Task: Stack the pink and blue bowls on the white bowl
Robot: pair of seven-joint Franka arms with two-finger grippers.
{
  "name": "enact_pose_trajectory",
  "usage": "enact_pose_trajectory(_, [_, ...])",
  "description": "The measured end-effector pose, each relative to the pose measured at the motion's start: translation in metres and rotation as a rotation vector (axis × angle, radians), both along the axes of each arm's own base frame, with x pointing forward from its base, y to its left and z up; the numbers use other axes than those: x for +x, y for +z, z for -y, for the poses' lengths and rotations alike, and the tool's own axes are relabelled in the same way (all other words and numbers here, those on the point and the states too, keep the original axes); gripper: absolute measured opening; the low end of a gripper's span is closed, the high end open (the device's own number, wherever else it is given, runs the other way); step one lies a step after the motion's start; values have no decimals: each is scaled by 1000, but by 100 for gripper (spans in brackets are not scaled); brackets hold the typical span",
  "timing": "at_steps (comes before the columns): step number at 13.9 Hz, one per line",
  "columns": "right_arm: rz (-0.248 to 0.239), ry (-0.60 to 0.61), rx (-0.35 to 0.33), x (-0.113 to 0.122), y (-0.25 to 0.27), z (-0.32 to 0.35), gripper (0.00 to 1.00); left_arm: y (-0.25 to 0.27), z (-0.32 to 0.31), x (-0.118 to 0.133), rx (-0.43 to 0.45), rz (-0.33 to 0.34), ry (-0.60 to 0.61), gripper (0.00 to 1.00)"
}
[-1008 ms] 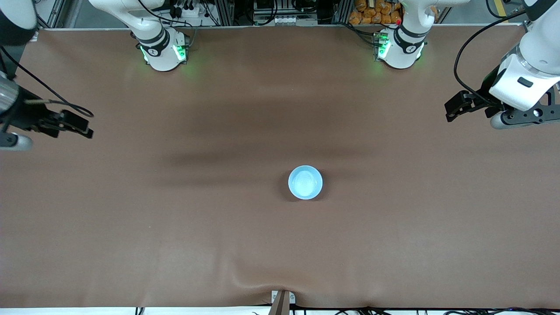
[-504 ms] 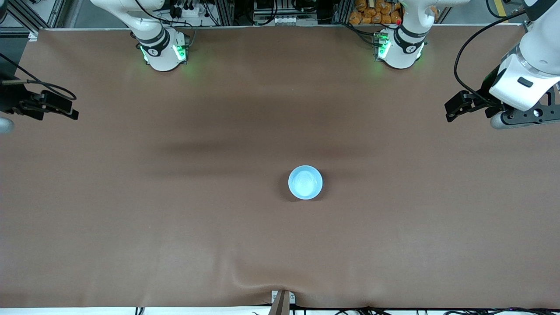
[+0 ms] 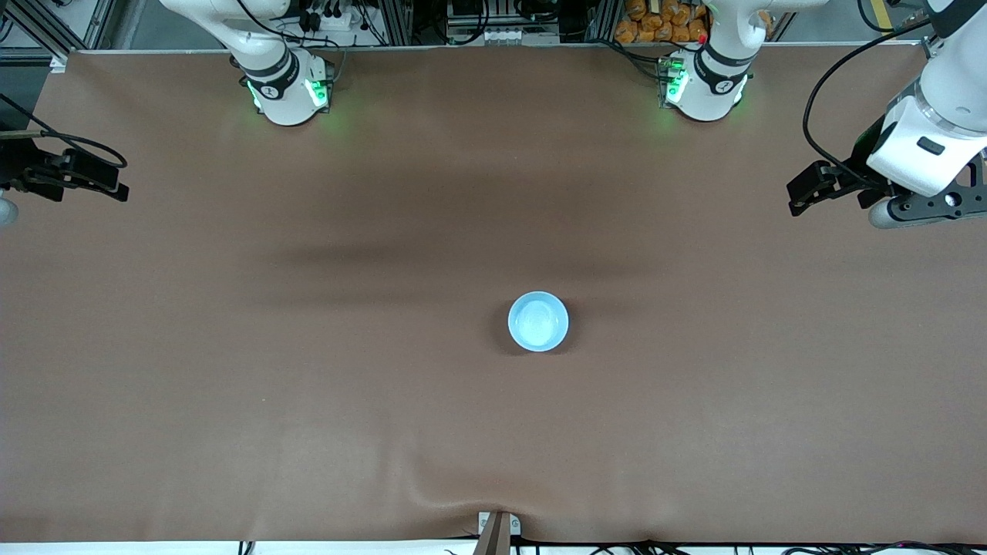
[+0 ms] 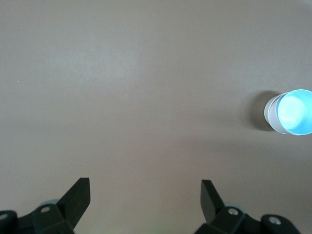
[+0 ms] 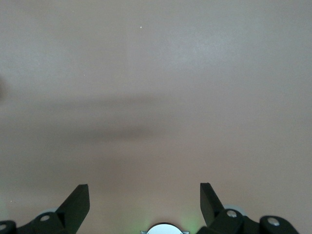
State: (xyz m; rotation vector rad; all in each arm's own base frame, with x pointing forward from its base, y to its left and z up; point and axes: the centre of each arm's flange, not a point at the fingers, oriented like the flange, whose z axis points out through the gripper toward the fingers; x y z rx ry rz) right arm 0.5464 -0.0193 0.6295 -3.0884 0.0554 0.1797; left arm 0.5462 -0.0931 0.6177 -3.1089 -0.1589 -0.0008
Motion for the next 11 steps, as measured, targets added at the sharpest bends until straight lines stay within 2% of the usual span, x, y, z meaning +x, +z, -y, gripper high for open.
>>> enact_pose_trajectory(4, [2, -8, -5, 0, 1, 5, 100, 7, -7, -6, 3, -8, -45, 100])
enact_pose_trajectory(11, [12, -9, -6, 1, 2, 5, 100, 23, -22, -8, 1, 14, -32, 100])
